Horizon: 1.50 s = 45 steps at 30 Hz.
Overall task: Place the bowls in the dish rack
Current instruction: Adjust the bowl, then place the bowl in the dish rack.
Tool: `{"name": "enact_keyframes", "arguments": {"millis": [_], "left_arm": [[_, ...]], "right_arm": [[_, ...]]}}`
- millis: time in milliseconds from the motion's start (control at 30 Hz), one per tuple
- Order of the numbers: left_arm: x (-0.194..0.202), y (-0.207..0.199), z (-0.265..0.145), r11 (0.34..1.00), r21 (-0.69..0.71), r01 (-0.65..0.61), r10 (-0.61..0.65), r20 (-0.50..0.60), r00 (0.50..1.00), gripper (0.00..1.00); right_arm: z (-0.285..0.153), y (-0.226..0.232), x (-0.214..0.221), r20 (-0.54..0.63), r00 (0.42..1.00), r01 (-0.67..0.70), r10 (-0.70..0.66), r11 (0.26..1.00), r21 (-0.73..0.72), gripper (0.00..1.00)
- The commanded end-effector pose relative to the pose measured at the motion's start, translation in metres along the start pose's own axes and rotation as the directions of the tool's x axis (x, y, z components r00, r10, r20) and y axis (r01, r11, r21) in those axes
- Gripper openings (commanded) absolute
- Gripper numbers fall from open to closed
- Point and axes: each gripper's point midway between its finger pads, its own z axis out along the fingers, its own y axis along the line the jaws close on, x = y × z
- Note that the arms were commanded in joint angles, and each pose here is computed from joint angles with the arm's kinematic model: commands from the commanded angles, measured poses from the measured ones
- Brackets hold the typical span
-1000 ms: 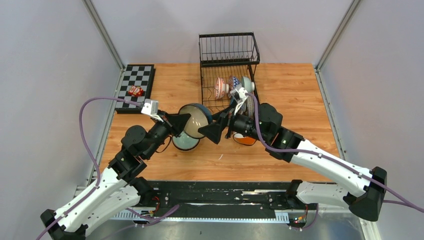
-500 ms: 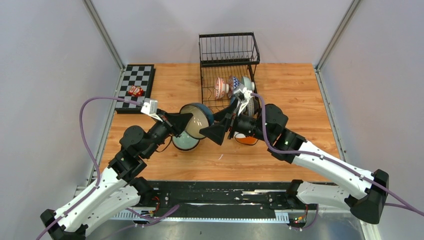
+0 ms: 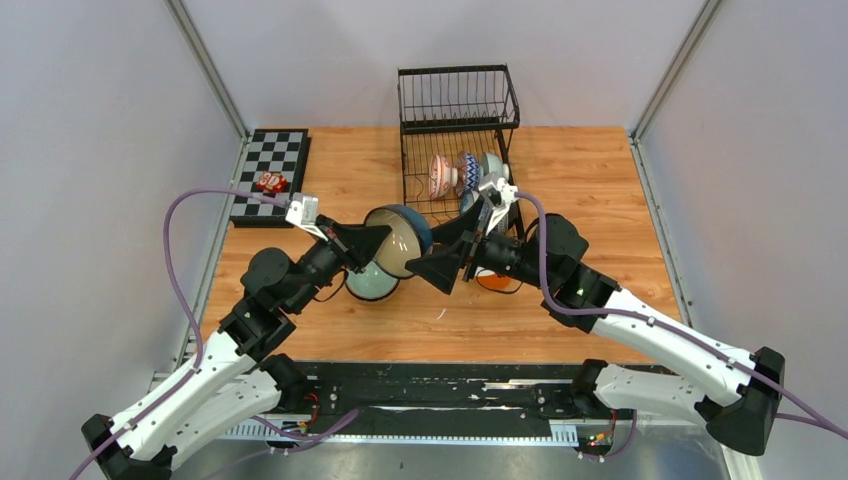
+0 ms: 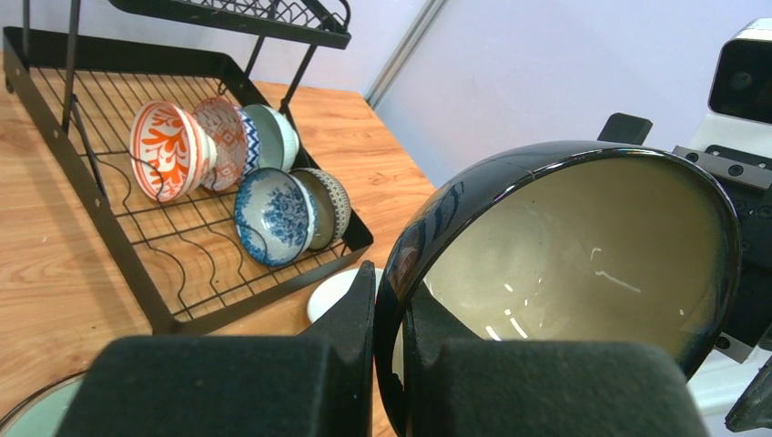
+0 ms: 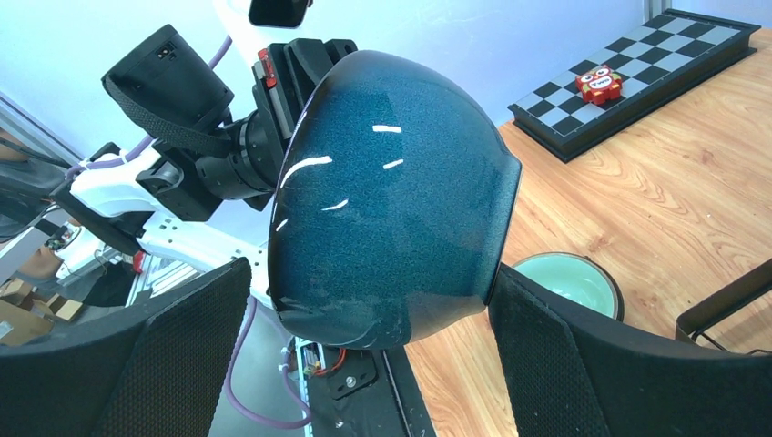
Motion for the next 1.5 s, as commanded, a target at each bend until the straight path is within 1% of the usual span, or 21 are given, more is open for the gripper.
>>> {"name": "enact_keyframes", "arguments": {"millis": [0,233,400,800,1467], "left_arm": [[-0.046,-0.032,0.001,0.994,0.104,0.04,-0.053,0.133,0.99,0.0],[-0.047,-0.037,0.001,0.989,0.128,0.076,-0.093,0.134,0.987,0.0],[-0.047,-0.039,0.002,0.986,0.142,0.086,-0.105,0.133,0.986,0.0],[-0.046,-0.039,0.003,0.985,0.147,0.085,-0.105,0.135,0.985,0.0],[-0.044,-0.038,0.006,0.985,0.149,0.083,-0.104,0.137,0.985,0.0]], "right_arm": [[-0.007,0.019,-0.021,0.074,0.997,0.032,-0.026,0.996,-0.082,1.0],[-0.009,0.021,-0.025,0.091,0.995,0.039,-0.031,0.995,-0.087,1.0],[-0.008,0.016,-0.024,0.095,0.995,0.031,-0.025,0.998,-0.06,1.0],[-0.005,0.012,-0.027,0.11,0.994,0.03,-0.025,0.999,-0.044,1.0],[0.0,0.008,-0.023,0.098,0.995,0.028,-0.025,0.999,-0.036,1.0]]}}
